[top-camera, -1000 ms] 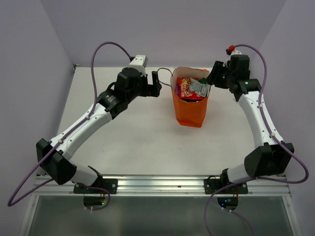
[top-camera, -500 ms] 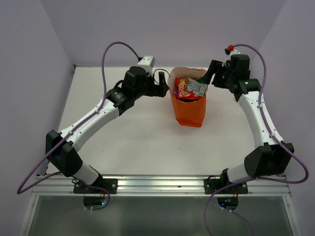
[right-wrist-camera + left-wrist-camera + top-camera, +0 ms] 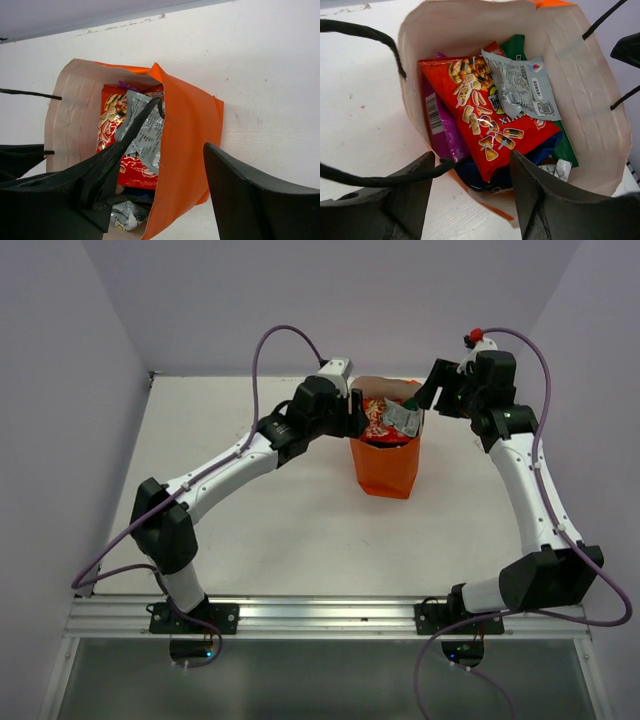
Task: Place the snacks into the paper bag
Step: Adjust the paper bag at the center of the board.
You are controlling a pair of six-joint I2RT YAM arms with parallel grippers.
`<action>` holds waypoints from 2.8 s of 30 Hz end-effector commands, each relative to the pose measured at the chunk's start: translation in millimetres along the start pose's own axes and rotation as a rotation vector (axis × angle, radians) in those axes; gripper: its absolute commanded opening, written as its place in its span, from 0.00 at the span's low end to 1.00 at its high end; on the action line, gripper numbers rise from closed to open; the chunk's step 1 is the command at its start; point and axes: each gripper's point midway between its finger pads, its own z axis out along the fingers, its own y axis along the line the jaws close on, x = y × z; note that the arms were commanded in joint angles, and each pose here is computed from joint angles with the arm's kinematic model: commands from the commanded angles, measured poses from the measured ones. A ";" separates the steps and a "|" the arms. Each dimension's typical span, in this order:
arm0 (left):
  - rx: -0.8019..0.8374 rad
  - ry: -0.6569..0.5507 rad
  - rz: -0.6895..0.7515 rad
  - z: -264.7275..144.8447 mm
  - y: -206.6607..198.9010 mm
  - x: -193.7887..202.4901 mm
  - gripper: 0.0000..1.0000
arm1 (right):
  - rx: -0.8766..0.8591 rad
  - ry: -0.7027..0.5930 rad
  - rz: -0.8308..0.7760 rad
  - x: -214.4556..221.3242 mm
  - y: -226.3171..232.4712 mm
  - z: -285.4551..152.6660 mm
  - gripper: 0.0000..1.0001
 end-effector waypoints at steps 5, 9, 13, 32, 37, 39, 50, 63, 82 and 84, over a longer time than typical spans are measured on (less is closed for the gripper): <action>-0.055 -0.047 0.021 18.4 -10.8 -14.8 0.40 | 0.027 -0.004 -0.005 13.2 -11.4 4.3 0.65; -0.084 -0.067 0.071 20.7 -10.7 -21.1 0.12 | 0.055 0.019 -0.001 23.8 -19.9 13.2 0.57; -0.075 -0.112 0.146 21.4 -25.7 -45.6 0.00 | 0.084 0.038 -0.002 32.4 -28.0 21.9 0.34; -0.041 -0.167 0.336 -0.3 -81.8 -30.2 0.00 | 0.116 0.028 0.033 41.5 -35.7 26.6 0.00; -0.038 -0.143 0.290 0.9 -66.7 -23.3 0.02 | 0.065 -0.013 0.030 22.9 -21.4 11.6 0.21; -0.053 -0.147 0.286 -1.5 -64.5 -26.8 0.08 | 0.046 -0.006 0.029 21.4 -16.4 8.5 0.30; -0.159 -0.140 0.220 -2.1 -20.6 -40.2 0.17 | -0.164 -0.090 -0.005 -12.1 32.3 -42.1 0.89; -0.257 -0.107 0.152 -8.4 13.3 -33.1 0.52 | -0.183 -0.249 -0.030 -29.0 40.2 -100.3 0.96; -0.346 -0.097 0.129 -27.0 38.0 -38.2 1.00 | -0.163 -0.282 -0.044 -32.5 37.5 -112.3 0.96; -0.344 -0.095 0.126 -27.6 37.9 -38.3 1.00 | -0.163 -0.284 -0.047 -32.8 37.6 -113.2 0.96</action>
